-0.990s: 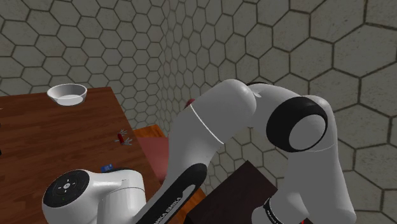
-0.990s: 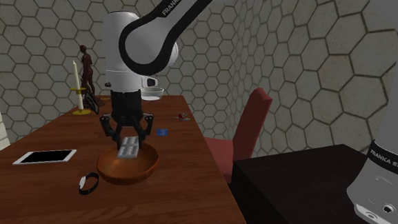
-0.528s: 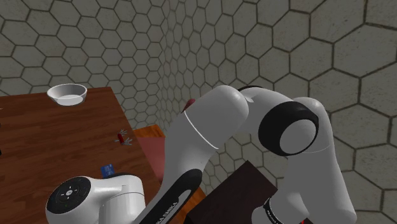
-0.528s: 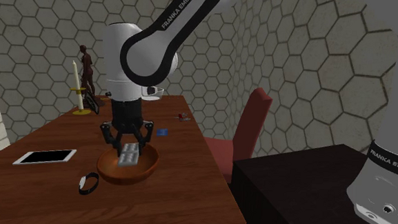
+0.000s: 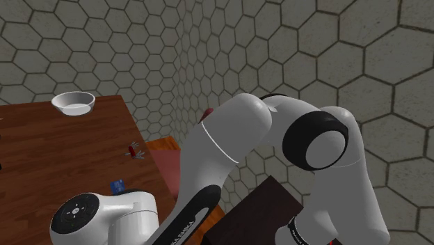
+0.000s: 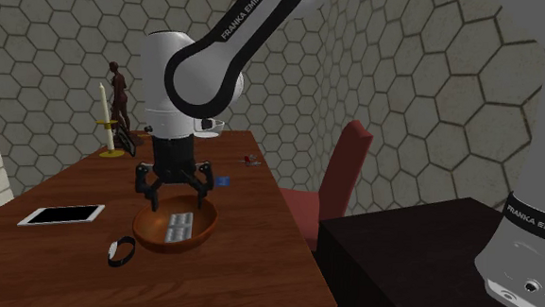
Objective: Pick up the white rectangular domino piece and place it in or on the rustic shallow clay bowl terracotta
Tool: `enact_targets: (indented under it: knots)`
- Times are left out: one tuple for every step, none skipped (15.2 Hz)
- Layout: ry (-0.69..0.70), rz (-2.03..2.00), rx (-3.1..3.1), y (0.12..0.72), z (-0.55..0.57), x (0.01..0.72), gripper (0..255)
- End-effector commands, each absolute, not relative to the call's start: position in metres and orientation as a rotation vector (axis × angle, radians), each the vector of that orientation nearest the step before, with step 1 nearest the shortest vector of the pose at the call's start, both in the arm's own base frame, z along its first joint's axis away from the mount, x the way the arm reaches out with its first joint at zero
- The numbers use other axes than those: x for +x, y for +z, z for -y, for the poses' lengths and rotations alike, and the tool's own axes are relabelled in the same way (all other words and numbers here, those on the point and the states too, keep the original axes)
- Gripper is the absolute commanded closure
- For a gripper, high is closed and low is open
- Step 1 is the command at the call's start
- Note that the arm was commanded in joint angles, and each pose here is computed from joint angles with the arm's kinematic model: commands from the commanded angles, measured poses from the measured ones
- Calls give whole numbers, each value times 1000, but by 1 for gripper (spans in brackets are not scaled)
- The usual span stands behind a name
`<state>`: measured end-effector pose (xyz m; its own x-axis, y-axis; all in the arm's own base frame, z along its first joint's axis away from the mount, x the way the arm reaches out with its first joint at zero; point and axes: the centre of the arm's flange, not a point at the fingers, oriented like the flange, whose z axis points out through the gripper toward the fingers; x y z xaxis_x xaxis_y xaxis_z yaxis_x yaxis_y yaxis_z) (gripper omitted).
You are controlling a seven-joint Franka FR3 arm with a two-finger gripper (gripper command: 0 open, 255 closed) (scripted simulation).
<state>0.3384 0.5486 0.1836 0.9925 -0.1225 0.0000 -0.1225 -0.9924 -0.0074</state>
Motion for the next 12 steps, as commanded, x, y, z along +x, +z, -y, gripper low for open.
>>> enact_targets:
  knots:
    - [-1,-192,-3128,184,-549,338,0]
    - [-1,-192,-3128,197,-548,338,0]
    - [-1,-192,-3128,210,-548,338,0]
    - [-1,-192,-3128,223,-548,338,0]
    - [-1,-192,-3128,234,-548,338,0]
    - [-1,-192,-3128,234,-548,338,0]
    - [-1,-192,-3128,234,-548,338,0]
    - [-1,-192,-3128,234,-548,338,0]
    - [-1,-192,-3128,234,-548,338,0]
    - [-1,-192,-3128,234,-548,338,0]
    - [-1,-192,-3128,234,-548,338,0]
    - [-1,-192,-3128,234,-548,338,0]
